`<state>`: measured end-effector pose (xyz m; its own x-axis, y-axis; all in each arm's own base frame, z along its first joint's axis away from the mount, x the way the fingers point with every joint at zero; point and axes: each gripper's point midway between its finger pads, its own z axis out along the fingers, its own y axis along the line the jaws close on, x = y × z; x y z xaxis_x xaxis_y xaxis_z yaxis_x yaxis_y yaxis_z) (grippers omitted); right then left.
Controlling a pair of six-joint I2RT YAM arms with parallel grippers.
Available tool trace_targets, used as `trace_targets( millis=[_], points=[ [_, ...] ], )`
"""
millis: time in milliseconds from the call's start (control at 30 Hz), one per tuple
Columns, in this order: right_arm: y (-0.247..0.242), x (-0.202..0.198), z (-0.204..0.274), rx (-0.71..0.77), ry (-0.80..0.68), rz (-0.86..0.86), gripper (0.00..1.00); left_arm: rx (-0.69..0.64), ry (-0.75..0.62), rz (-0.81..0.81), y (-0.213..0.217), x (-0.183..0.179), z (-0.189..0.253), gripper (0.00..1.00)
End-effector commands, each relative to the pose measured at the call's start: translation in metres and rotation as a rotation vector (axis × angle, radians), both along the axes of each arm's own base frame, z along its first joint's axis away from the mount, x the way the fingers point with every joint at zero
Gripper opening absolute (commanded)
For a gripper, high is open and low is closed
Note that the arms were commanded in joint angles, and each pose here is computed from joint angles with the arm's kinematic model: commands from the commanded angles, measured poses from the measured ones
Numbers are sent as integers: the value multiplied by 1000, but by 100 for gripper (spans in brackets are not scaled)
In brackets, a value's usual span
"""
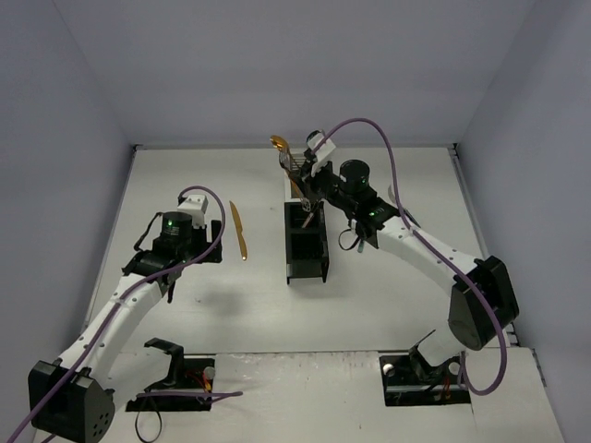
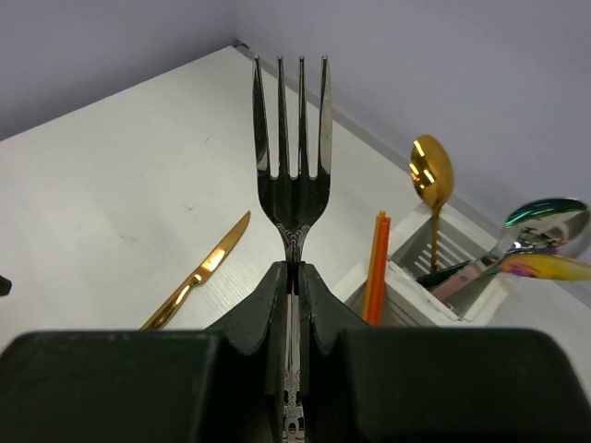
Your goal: Sort the eating utensils into containers
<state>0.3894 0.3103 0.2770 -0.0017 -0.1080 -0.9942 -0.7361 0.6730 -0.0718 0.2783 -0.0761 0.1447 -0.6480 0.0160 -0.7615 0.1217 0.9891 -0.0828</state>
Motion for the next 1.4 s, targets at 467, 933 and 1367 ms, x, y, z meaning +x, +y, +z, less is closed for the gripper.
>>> trace_targets(
  millis=[467, 933, 1367],
  points=[
    [1, -1, -39, 77, -93, 29, 4, 49, -100, 44, 12, 14, 15, 75],
    [-37, -23, -20, 45, -89, -34, 33, 59, -84, 47, 11, 20, 11, 75],
    [-245, 41, -40, -41, 231, -644, 59, 55, -49, 42, 9, 19, 7, 75]
  ],
)
